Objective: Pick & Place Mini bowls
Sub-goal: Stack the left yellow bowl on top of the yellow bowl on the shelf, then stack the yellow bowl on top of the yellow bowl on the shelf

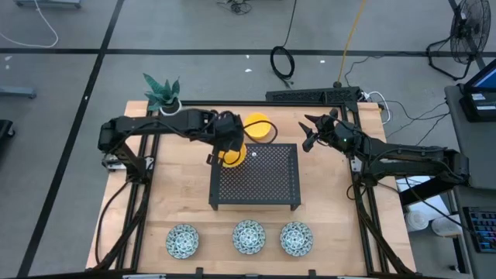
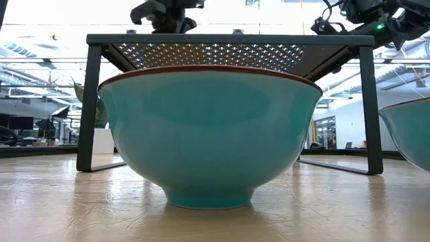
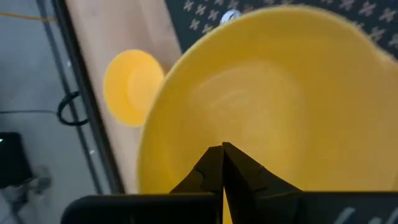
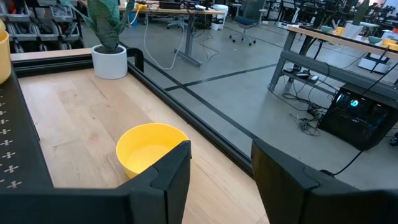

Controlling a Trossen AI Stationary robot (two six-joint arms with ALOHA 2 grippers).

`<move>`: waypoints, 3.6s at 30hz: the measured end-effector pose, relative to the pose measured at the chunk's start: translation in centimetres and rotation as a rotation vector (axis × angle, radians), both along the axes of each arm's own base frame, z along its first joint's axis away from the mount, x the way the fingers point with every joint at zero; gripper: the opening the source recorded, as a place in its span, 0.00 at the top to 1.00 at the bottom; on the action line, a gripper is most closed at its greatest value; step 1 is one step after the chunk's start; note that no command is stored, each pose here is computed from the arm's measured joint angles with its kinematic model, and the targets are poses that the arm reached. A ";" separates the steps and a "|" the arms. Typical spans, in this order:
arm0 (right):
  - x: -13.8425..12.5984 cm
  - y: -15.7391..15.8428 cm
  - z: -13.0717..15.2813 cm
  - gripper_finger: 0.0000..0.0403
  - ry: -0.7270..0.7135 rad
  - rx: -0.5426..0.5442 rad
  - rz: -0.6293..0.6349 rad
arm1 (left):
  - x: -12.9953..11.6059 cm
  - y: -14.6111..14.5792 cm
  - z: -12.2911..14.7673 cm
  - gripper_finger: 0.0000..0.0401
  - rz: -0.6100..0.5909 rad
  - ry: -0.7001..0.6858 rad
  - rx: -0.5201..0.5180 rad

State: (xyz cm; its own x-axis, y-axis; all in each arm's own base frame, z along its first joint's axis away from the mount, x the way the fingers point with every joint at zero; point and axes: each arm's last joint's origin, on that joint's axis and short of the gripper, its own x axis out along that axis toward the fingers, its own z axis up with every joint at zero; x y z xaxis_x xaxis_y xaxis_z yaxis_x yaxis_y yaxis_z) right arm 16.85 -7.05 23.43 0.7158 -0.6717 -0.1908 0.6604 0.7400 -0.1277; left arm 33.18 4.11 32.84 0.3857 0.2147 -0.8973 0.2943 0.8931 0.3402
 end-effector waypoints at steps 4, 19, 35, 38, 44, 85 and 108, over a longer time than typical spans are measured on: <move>0.0 0.0 0.0 0.61 0.000 0.000 0.000 | -0.1 -0.1 -1.1 0.98 0.011 0.024 -0.056; 0.0 0.0 0.0 0.61 -0.005 0.005 -0.001 | 0.5 -0.6 -0.7 0.99 0.075 -0.036 0.104; 0.0 0.0 0.0 0.61 -0.005 0.005 -0.001 | 0.9 1.6 -3.5 0.96 0.123 -0.051 -0.050; 0.0 0.0 0.0 0.61 -0.005 0.005 -0.001 | 0.8 1.1 -3.6 0.96 0.128 -0.044 -0.069; 0.0 0.0 0.0 0.61 -0.005 0.005 -0.001 | 0.6 0.5 -2.8 0.99 0.156 -0.032 0.004; 5.0 -2.8 3.1 0.61 -0.025 0.200 0.102 | -16.8 2.5 -0.6 0.92 0.250 -1.141 0.110; 17.5 -15.3 -3.5 0.61 0.590 0.744 0.064 | -14.8 4.5 -4.2 0.64 0.352 -0.975 0.065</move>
State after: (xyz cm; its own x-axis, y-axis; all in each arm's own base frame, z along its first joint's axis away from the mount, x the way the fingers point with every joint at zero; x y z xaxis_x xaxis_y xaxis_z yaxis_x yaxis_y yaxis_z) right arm 34.36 -22.36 19.98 0.3985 -0.1954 -0.8961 0.5951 0.7986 0.0905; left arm 18.35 8.58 28.69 0.8442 0.4925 -0.2115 -0.4083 0.8466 0.3413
